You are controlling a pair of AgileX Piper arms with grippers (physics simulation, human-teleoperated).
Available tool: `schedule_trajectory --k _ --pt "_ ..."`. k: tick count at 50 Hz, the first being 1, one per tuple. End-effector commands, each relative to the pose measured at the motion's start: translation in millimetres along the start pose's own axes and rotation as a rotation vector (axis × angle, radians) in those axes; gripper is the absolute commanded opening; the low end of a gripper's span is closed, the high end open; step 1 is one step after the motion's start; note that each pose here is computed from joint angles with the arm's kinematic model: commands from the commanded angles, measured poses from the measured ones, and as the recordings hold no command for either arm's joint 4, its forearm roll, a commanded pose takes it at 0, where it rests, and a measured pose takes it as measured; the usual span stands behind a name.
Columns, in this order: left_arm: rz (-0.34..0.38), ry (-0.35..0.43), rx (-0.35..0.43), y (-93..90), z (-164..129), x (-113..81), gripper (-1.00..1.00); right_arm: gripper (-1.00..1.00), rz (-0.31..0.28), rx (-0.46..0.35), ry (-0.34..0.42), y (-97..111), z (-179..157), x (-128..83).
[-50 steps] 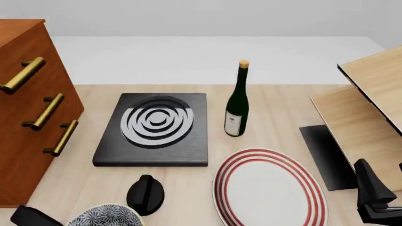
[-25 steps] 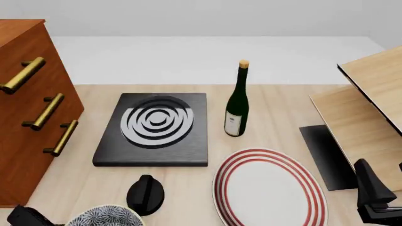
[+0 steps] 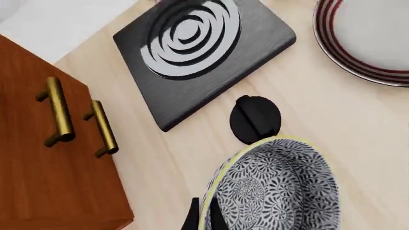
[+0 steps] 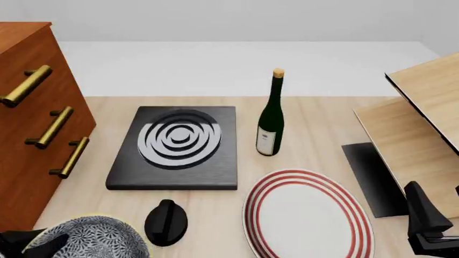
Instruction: Pick up the akita bowl and put it on the plate.
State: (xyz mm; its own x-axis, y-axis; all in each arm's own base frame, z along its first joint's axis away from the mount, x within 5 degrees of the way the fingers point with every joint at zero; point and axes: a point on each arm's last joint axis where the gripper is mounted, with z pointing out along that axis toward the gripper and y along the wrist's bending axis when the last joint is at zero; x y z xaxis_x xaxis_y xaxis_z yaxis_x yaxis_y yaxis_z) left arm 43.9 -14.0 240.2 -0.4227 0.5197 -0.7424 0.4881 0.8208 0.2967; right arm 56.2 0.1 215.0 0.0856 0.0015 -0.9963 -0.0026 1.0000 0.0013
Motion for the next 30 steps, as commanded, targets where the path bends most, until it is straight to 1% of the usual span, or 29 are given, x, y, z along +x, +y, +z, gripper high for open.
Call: schedule_trajectory --k 1,2,3,4,5,6,7,8,9,10,11,12,16,18,19,20,21,22,25,28,30 --pt "-0.071 -0.190 -0.088 17.8 -31.3 -41.0 -1.00 1.00 0.000 0.000 0.000 0.0 0.1 0.5" --pt "-0.058 -0.201 -0.081 18.0 -28.4 -42.9 -1.00 1.00 0.000 0.000 0.000 0.0 0.0 0.4" --pt "-0.061 -0.223 -0.082 18.6 -28.7 -45.5 -1.00 1.00 0.000 0.000 0.000 0.0 0.0 0.6" --pt "-0.088 -0.231 -0.079 19.6 -28.2 -48.5 -1.00 1.00 0.000 0.000 0.000 0.0 0.0 0.5" --pt "-0.089 -0.252 -0.060 19.6 -27.9 -52.4 -1.00 1.00 0.000 0.000 0.000 0.0 0.1 0.7" --pt "-0.089 -0.252 -0.060 19.6 -27.8 -52.4 -1.00 1.00 0.000 0.000 0.000 0.0 0.1 0.7" --pt "-0.122 -0.285 -0.058 21.5 -30.4 -58.4 -1.00 1.00 0.000 0.000 0.000 0.0 0.0 0.6" --pt "-0.126 -0.288 -0.055 21.7 -29.8 -59.6 -1.00 1.00 0.000 0.000 0.000 0.0 0.1 0.8" --pt "-0.136 -0.302 -0.031 21.1 -27.2 -63.3 -1.00 1.00 0.000 0.000 0.000 0.0 0.0 0.8" --pt "-0.159 -0.315 -0.022 21.5 -24.9 -66.5 -1.00 1.00 0.000 0.000 0.000 0.0 0.0 0.8" --pt "-0.158 -0.312 -0.007 20.3 -21.4 -67.1 -1.00 1.00 0.000 0.000 0.000 0.0 0.0 0.8" --pt "-0.172 -0.322 0.011 19.7 -18.3 -70.2 -1.00 1.00 0.000 0.000 0.000 0.0 0.0 0.7" --pt "-0.212 -0.355 0.029 21.3 -12.7 -82.2 -1.00 1.00 0.000 0.000 0.000 0.0 0.0 0.6" --pt "-0.223 -0.366 0.062 19.5 -8.4 -88.4 -1.00 1.00 0.000 0.000 0.000 0.0 0.1 0.8" --pt "-0.251 -0.382 0.065 20.5 -8.6 -92.2 -1.00 1.00 0.000 0.000 0.000 0.0 0.1 0.8" --pt "-0.235 -0.381 0.076 19.2 -3.1 -95.4 -1.00 1.00 0.000 0.000 0.000 0.0 0.2 0.8" --pt "-0.239 -0.386 0.088 18.1 -1.3 -97.1 -1.00 1.00 0.000 0.000 0.000 0.0 0.1 0.8" --pt "-0.265 -0.393 0.106 17.0 2.1 -101.2 -1.00 1.00 0.000 0.000 0.000 0.0 0.2 0.9" --pt "-0.282 -0.402 0.146 12.8 11.3 -109.2 -1.00 1.00 0.000 0.000 0.000 0.0 0.2 0.7" --pt "-0.339 -0.412 0.194 7.5 20.7 -117.6 -1.00 1.00 0.000 -0.001 0.000 0.0 0.3 1.0" --pt "-0.344 -0.410 0.200 5.7 28.0 -120.3 -1.00 1.00 0.000 -0.001 0.000 0.0 0.1 0.6"
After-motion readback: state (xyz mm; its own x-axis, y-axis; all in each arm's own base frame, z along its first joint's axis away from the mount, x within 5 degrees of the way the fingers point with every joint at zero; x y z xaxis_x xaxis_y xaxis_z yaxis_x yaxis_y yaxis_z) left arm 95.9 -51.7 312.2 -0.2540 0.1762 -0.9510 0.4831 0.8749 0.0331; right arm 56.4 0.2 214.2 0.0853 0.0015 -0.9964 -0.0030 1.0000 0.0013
